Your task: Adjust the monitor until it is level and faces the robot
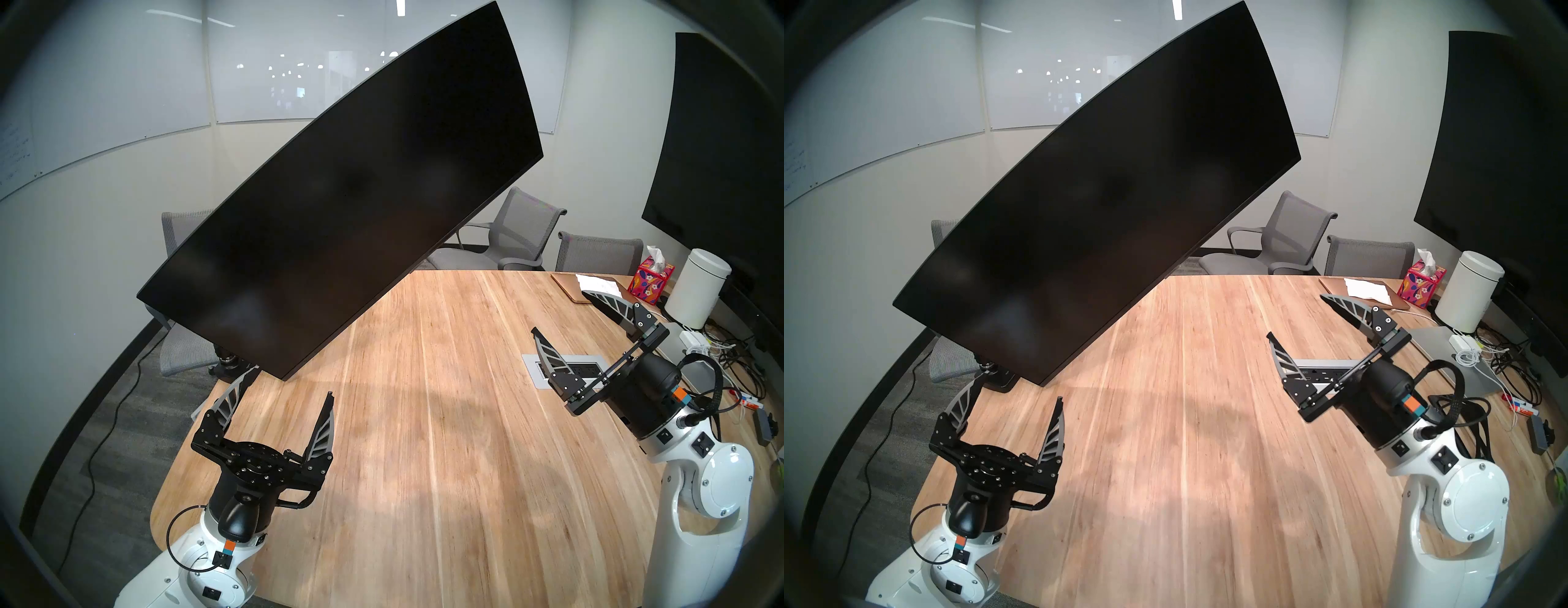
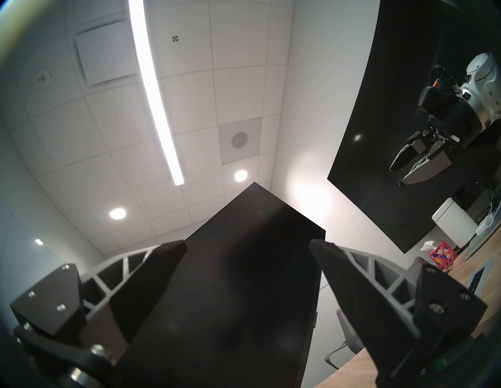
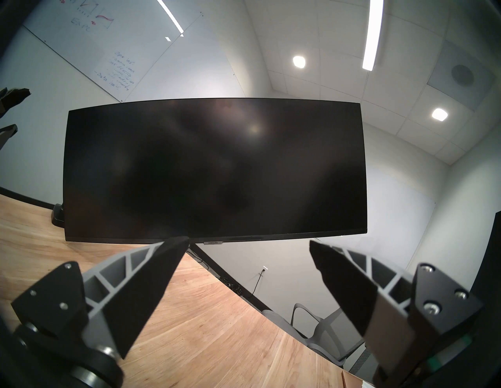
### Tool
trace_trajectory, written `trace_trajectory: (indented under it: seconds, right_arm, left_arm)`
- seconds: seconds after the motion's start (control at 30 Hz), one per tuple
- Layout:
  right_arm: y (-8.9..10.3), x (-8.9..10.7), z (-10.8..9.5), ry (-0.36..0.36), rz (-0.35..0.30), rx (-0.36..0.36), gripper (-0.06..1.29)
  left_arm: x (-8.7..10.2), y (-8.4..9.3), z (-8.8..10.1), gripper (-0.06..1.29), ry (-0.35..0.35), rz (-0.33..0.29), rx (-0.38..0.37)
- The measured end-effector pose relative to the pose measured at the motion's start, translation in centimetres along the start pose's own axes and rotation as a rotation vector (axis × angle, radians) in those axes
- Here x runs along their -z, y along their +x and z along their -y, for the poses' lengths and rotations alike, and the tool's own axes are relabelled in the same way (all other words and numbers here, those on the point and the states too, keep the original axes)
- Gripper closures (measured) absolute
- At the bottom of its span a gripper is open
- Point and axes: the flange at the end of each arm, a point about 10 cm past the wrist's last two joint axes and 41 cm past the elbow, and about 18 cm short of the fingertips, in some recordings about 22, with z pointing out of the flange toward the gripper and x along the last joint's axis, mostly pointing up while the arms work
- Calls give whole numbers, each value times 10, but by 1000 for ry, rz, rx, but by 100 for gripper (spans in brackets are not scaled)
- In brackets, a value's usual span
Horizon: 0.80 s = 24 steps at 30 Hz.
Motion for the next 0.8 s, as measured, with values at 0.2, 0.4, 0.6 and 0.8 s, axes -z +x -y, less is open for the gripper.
trace_trajectory:
  seconds: [0.2, 0.4, 0.6, 0.8]
  right_arm:
    - [0, 0, 0, 0, 0, 0, 1]
    - [0, 0, 0, 0, 0, 0, 1]
    - [0, 0, 0, -1, 0, -1, 1]
    - [0, 0, 0, -1, 1, -1, 1]
  left_arm:
    - [0, 0, -1, -2, 2, 9, 15]
    - [1, 0, -3, -2, -8, 34, 35]
    - [0, 1, -2, -2, -23, 62, 40]
    - [-2, 1, 0, -2, -27, 98, 35]
